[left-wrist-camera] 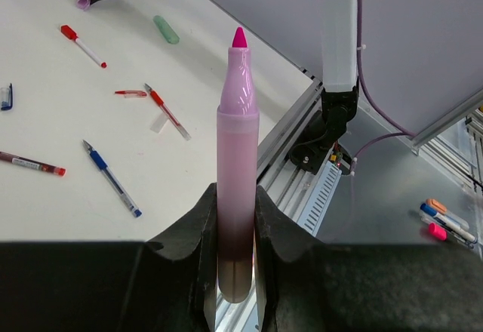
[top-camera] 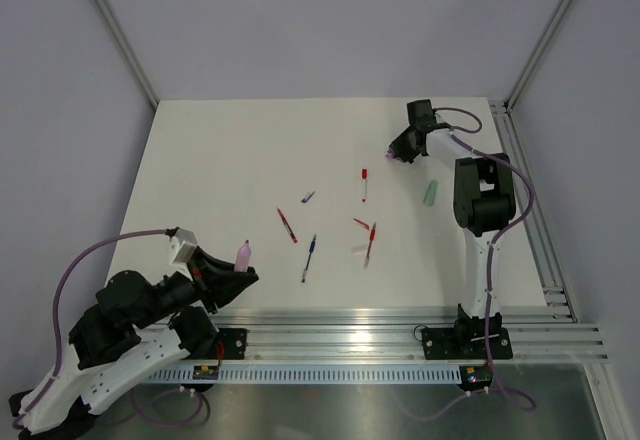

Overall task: Insert the pens into the pen caps
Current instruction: Insert the pen into the pen cap.

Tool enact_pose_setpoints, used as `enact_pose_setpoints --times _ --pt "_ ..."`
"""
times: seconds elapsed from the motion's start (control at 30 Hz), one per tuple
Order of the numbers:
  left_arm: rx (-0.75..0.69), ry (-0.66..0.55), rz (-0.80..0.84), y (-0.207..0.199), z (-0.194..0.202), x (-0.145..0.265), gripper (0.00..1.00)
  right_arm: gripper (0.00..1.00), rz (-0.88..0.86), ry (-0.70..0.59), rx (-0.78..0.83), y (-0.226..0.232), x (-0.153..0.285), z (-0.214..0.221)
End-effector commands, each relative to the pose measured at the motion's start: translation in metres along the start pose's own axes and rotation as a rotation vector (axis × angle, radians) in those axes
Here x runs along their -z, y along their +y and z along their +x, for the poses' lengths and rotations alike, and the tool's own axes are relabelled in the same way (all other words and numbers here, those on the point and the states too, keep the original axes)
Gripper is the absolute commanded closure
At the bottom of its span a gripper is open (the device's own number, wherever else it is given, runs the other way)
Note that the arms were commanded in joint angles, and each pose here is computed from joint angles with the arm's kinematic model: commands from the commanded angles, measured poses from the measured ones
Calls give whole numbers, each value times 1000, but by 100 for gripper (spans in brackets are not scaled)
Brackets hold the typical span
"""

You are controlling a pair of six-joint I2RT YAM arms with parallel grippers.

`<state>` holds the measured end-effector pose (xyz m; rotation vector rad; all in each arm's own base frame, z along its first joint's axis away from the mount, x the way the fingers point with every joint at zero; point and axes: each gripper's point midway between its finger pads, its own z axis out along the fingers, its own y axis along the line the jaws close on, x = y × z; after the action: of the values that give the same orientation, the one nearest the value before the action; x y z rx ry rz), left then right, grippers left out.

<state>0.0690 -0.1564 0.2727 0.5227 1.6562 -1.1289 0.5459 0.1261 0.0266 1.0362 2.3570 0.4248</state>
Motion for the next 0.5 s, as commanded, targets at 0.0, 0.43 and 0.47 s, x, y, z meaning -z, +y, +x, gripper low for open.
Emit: enact_pose_setpoints --times 0.0,0.43,0.47 --pt "-10 -29 56 -12 -12 -9 100 93 -279 -143 139 74 73 -23" --pt "83 -22 114 -32 -39 -55 100 94 -947 -164 512 118 269 116" --pt "90 -37 126 -36 -45 -60 100 94 -1014 -183 512 114 291 121"
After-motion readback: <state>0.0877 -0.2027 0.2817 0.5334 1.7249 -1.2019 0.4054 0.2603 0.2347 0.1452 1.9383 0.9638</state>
